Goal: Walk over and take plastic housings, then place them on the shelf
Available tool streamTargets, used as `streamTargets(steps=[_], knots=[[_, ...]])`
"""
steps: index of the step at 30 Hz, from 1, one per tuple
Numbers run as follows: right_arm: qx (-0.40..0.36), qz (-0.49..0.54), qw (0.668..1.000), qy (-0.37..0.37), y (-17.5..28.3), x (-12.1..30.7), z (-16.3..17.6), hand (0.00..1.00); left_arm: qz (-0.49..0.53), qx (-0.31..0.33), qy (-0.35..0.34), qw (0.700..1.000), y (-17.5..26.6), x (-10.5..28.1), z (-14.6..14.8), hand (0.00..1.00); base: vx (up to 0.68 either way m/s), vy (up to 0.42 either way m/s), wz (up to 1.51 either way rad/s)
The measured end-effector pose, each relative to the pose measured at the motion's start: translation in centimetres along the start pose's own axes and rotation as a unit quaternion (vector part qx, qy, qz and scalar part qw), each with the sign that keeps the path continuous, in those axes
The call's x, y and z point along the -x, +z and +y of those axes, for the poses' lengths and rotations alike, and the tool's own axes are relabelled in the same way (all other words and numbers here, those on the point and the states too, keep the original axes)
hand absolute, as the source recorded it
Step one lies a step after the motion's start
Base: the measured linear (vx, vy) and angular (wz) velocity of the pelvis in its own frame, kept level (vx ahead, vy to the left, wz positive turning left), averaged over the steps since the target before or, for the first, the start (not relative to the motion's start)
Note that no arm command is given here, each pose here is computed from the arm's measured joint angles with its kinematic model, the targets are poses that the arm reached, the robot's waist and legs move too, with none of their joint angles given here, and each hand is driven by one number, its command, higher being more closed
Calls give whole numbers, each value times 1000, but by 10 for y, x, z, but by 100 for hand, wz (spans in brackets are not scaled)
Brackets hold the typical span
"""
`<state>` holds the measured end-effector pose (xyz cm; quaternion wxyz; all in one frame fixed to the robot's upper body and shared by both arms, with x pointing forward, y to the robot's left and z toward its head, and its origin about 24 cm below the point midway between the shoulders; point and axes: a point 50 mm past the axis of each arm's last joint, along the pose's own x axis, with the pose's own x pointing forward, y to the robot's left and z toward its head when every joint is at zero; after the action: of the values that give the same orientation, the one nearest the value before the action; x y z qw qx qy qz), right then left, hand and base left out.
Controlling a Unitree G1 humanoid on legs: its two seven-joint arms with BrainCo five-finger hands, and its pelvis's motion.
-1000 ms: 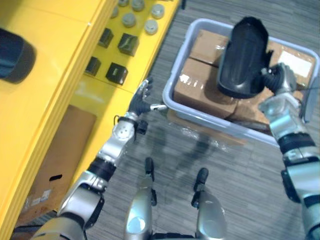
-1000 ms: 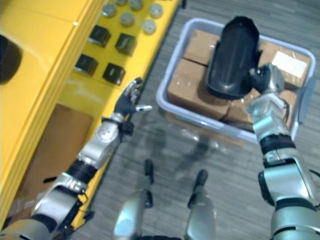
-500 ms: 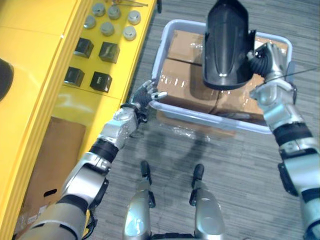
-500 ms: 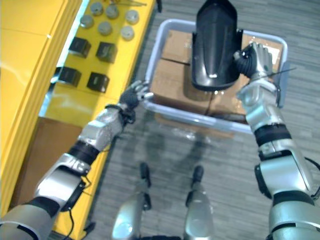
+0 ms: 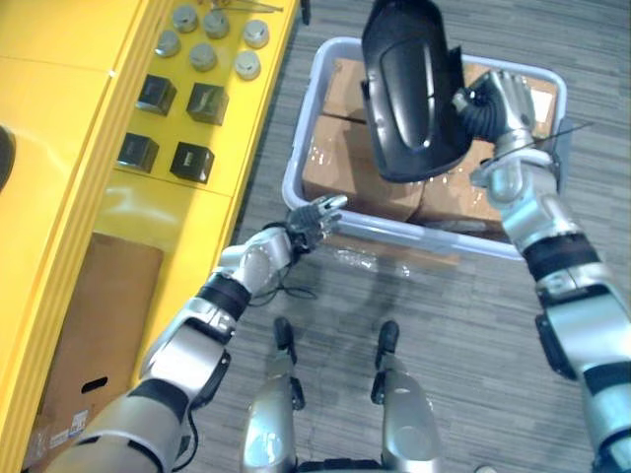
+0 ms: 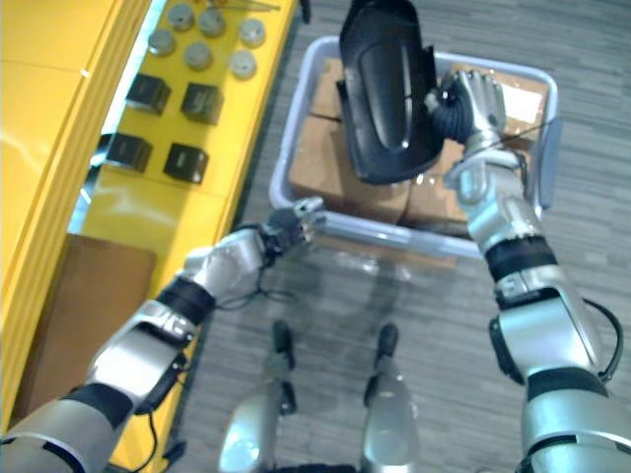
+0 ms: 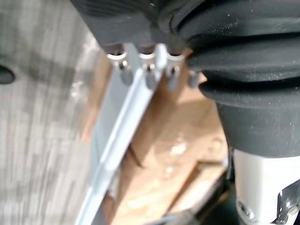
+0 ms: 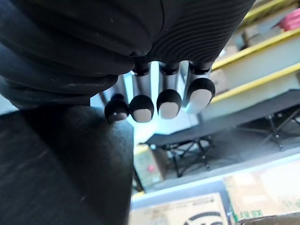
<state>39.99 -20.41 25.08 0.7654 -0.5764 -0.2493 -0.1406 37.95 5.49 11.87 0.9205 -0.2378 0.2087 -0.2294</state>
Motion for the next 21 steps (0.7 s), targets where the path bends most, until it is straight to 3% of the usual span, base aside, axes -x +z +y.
streamTargets(steps=[9, 21], knots=[[8, -67, 997, 25, 26, 3, 17, 100, -18, 73, -47, 996, -6, -7, -22, 0, -16, -24, -6], [2, -115, 992, 55, 44, 15, 40, 100, -77, 107, -20, 991, 4, -7, -21, 0, -2, -3, 0]])
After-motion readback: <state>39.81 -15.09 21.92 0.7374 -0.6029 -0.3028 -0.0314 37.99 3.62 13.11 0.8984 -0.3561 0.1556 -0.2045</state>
